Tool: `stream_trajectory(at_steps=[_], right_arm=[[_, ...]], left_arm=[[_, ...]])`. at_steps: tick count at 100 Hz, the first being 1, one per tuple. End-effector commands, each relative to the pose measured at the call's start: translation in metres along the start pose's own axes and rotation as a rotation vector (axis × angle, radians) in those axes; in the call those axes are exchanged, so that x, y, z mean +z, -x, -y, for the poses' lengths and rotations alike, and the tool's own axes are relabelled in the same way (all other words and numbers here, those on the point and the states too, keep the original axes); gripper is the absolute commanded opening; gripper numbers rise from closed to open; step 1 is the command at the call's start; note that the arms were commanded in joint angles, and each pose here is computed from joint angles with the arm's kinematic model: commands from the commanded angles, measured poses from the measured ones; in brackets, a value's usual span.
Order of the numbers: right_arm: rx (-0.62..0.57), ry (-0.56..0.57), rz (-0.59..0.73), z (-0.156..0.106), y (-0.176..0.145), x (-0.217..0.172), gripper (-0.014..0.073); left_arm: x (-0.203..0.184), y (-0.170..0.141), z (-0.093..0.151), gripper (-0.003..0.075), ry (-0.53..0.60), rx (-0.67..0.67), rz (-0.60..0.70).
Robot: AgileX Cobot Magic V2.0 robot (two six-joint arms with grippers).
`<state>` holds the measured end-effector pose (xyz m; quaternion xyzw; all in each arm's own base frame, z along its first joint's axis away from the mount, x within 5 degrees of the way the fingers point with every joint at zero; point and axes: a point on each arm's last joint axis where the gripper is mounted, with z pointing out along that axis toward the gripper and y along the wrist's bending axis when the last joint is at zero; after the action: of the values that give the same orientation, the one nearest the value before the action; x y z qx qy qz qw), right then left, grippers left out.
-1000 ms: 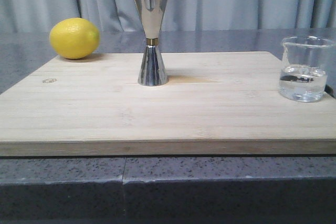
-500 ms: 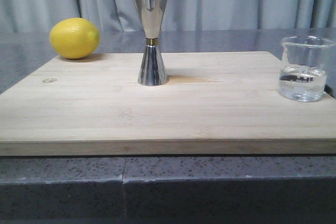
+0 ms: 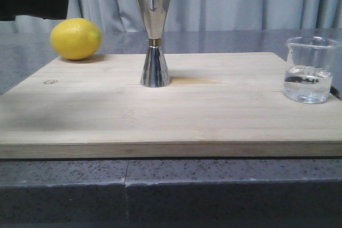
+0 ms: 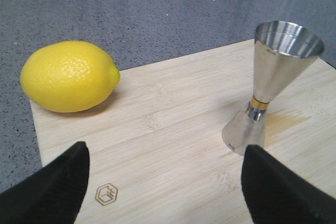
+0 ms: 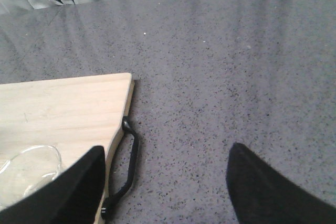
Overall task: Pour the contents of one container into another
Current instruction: 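Reach the left gripper to the steel jigger and close around it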
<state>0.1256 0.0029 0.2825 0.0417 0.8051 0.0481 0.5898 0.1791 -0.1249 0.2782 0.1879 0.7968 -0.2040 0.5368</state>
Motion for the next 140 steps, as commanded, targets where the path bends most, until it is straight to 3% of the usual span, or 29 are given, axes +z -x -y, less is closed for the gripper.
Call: stream_trajectory(at_steps=[1,16,51,95,140], right_arm=[[-0.006,0.001,0.087,-0.001,0.017,0.0,0.0449],[-0.013,0.027,0.119,-0.004,0.011,0.002,0.0449],[-0.054,0.163,0.178,-0.018,-0.013,0.006,0.0449],[-0.056,0.168,0.166,-0.019,-0.014,0.008,0.0449],[-0.061,0.176,0.142,-0.021,-0.016,0.014,0.0449]], left_arm=[[0.003,0.022,0.003,0.0555,0.013,-0.009,0.166],[0.018,0.022,0.014,0.0555,-0.014,0.106,0.241],[0.06,-0.002,0.046,0.0555,-0.07,0.149,0.312],[0.076,-0.014,0.057,0.0555,-0.147,0.022,0.348],[0.104,-0.02,0.064,0.0555,-0.156,0.005,0.324]])
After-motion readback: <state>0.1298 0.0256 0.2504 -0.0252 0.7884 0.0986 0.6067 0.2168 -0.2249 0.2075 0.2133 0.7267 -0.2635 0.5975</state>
